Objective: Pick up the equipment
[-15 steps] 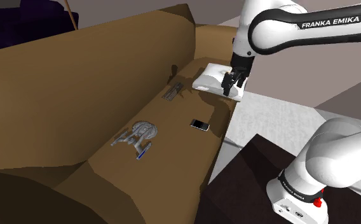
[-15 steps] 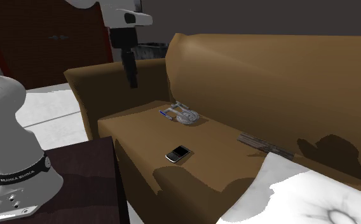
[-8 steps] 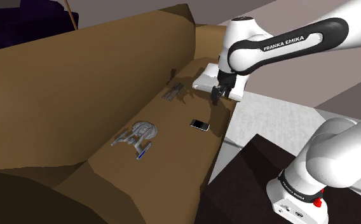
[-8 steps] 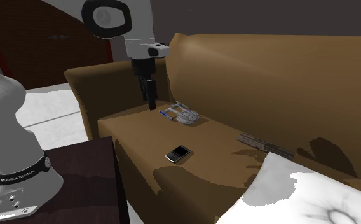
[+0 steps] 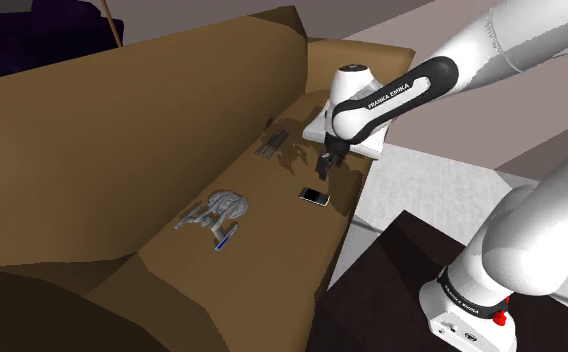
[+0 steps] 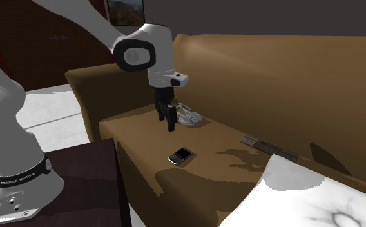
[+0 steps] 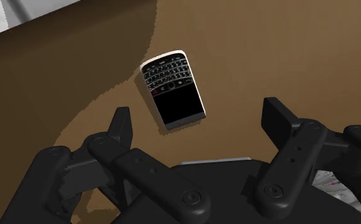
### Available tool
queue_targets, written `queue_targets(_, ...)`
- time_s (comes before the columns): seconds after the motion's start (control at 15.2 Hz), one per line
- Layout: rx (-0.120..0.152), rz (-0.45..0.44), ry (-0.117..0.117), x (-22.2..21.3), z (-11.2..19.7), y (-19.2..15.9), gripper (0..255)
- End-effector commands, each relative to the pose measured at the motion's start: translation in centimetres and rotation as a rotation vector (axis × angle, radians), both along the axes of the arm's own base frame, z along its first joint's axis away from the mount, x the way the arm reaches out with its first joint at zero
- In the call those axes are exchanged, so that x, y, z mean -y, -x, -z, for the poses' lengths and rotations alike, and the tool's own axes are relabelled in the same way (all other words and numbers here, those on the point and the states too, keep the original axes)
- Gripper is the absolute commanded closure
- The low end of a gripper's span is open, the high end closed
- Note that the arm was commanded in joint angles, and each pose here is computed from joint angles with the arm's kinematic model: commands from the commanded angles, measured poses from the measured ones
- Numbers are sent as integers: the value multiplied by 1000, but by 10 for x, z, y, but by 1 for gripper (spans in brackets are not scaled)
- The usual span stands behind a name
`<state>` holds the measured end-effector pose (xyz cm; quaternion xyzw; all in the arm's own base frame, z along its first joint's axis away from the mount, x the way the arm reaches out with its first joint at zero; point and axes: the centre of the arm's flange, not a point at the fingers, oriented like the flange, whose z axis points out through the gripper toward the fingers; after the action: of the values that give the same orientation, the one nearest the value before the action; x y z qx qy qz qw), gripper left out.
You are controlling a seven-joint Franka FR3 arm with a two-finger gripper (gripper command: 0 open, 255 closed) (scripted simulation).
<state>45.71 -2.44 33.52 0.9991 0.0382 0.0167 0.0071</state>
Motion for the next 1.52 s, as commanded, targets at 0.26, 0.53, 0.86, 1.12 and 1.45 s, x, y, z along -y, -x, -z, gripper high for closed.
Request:
queue_targets(0.26,-2,-46,-3,2,71,-42,0)
queue_targets(0.53,-4,-77,-5,3,117,-69,0)
queue_targets(0.86,-5,-84,-5,2,149,-75,0)
queue_targets(1.12,-5,-84,-5,2,168,-75,0)
queue_targets(1.45,-5,-84,-5,3,168,-75,255)
